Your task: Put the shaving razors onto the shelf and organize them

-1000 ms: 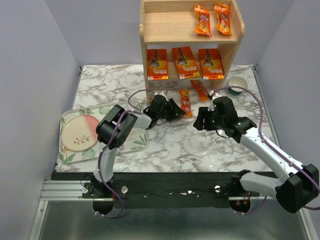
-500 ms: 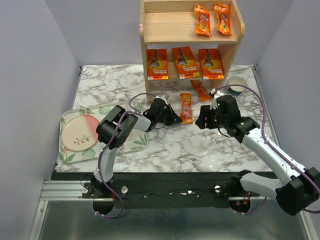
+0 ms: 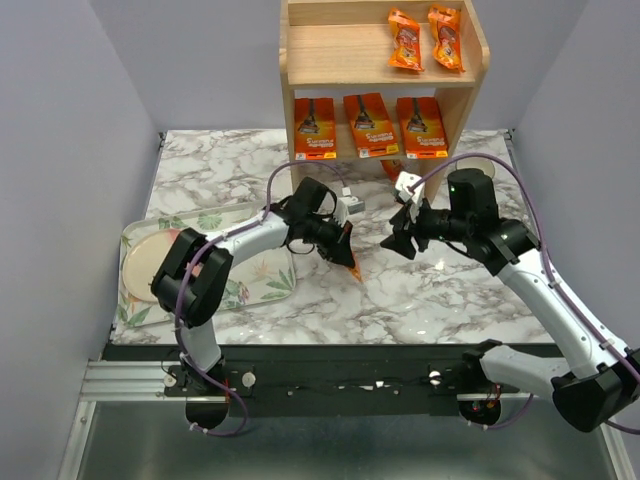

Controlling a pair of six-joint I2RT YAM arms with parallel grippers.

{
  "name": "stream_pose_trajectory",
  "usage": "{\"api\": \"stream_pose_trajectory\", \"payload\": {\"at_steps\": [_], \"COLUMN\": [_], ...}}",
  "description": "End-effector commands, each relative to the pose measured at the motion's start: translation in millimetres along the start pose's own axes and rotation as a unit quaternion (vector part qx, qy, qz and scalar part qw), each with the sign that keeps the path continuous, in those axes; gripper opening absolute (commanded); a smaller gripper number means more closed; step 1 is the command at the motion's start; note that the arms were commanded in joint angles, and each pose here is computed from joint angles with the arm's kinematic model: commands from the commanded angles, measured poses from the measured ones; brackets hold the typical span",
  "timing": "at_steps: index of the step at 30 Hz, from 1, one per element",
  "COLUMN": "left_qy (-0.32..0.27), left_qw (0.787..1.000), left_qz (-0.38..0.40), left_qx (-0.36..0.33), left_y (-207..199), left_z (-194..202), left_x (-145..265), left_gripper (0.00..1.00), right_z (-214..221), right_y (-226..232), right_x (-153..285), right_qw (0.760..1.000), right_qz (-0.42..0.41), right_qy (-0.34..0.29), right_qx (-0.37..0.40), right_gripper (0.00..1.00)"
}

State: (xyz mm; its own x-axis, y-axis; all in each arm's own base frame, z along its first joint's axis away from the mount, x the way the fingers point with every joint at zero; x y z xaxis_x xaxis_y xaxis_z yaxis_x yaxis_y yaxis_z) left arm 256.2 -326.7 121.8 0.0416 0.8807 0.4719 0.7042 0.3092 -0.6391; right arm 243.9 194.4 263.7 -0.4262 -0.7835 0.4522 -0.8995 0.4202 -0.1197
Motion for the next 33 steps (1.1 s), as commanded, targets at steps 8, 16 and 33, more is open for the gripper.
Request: {"api": "stream_pose_trajectory", "payload": {"at_steps": [8,16,33], "left_qy": [0.201,0.098,0.132], "left_qw": [0.971,0.976,0.953], "left_qz": [0.1,0.077,0.117], "left_qx": [-0.086,-0.18,-0.247], "left_y": [-19.7,-60.8,-63.5], "left_z": [69.3,37.2,38.8], "left_x": [34.8,53.2,27.5], "left_gripper": [0.0,0.0,0.0], "right_z": [-7.7,14.8,15.5], "right_y": [13.9,14.1,12.3], "right_x": [-1.6,6.1,-6.0], "right_qw": [0.983,0.993,0.984], "right_qz": [-0.11,-0.048,-0.076], "right_qy": [-0.008,0.005,-0.004], "right_qx": [0.149,0.109,0.16], "right_gripper": [0.62,0.63,0.63]}}
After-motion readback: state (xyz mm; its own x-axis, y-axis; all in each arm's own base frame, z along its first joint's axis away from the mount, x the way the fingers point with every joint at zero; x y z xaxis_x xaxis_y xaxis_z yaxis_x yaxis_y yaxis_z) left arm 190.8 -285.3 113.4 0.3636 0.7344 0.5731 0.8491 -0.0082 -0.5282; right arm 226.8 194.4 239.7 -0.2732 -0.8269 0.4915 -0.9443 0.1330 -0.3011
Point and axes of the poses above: each gripper's point midway between its finger pads, its own x axis back along the fingers, its own y axis along the line the jaws close on, z = x × y, the point moved 2 cm from there along x, back along the fingers, and after that the axes turned 3 degrees about x, right-handed, at the moved point
